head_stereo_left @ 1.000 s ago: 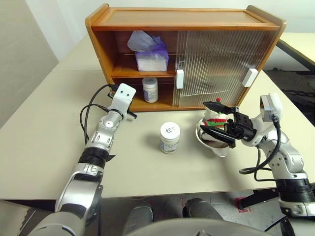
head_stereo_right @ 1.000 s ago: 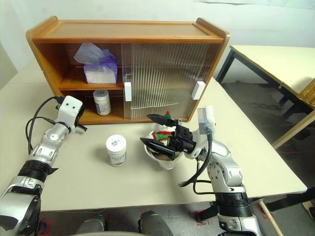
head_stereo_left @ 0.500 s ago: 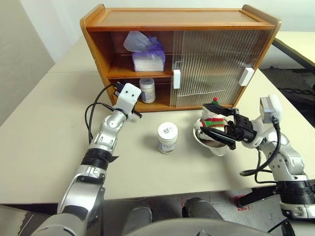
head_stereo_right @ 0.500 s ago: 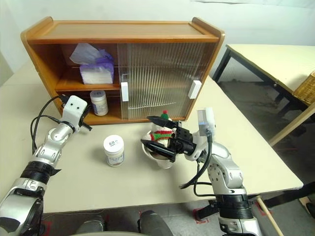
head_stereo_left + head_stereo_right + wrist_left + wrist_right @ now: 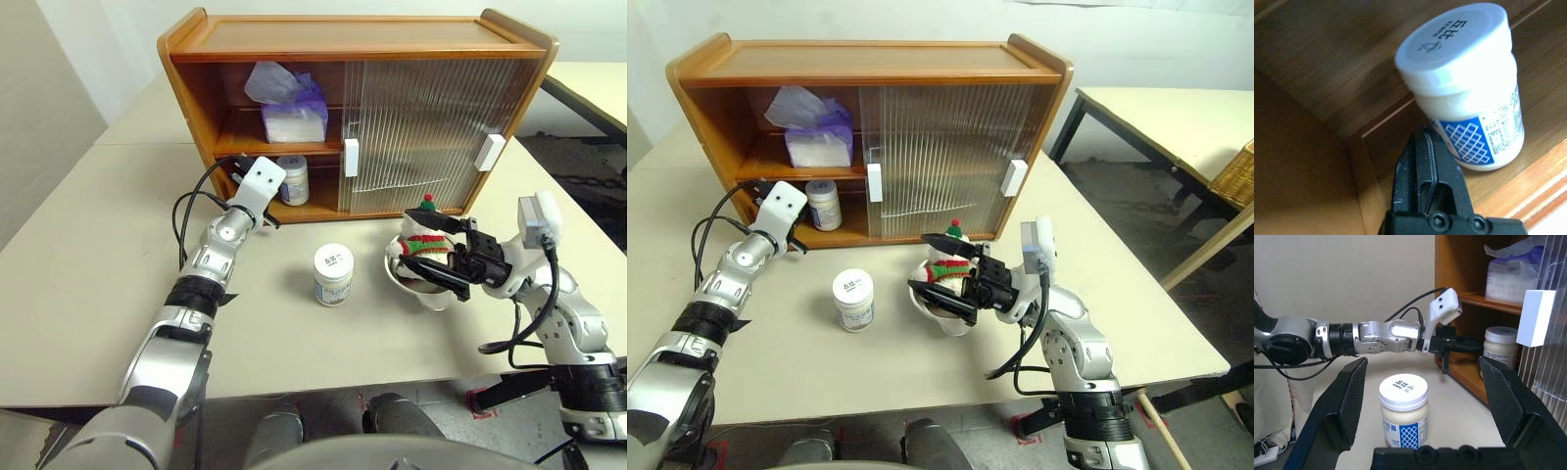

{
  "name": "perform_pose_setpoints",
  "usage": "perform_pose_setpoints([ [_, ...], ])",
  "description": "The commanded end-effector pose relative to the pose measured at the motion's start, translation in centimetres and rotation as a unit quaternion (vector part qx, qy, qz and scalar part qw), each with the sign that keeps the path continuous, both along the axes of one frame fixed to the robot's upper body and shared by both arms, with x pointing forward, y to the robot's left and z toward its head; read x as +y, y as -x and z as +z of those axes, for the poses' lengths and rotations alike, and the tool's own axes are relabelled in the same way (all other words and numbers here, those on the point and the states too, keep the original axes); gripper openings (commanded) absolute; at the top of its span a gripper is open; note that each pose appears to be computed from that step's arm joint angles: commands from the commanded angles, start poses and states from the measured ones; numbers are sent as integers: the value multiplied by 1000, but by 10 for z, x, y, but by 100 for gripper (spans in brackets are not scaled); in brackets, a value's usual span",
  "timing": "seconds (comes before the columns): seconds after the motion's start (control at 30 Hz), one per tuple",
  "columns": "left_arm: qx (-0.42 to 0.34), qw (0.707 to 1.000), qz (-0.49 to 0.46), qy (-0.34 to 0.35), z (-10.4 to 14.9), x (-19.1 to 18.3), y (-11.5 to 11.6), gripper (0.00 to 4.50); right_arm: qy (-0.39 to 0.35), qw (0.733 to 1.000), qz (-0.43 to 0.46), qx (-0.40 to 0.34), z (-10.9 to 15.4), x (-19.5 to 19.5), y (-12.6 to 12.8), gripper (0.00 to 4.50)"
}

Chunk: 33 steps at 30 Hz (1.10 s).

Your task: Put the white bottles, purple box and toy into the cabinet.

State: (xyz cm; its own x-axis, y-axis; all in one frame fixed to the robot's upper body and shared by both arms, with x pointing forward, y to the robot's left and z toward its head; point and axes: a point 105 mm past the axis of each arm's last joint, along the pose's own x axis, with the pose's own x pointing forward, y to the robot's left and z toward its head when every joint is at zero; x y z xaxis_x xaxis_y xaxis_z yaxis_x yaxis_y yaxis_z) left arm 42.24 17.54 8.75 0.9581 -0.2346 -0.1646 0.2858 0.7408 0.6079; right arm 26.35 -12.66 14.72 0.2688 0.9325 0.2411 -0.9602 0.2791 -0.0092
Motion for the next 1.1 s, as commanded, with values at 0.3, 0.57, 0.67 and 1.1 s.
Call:
perform_pose_setpoints([
  [0.3, 24, 999, 3, -26, -2, 4, -14, 3, 6, 1000, -6, -13, 3, -2, 1, 450],
  [0.57, 29, 999, -15, -18, -5, -9, -15, 3, 8, 1000, -7, -15, 4, -2, 0, 450],
  [0.67, 29, 999, -25, -14, -6, -16, -15, 3, 5, 1000, -9, -17, 6, -3, 0, 450],
  [1.1, 33, 998, -51, 6, -3, -42, -21, 3, 7, 1000, -14, -20, 7, -4, 0, 450],
])
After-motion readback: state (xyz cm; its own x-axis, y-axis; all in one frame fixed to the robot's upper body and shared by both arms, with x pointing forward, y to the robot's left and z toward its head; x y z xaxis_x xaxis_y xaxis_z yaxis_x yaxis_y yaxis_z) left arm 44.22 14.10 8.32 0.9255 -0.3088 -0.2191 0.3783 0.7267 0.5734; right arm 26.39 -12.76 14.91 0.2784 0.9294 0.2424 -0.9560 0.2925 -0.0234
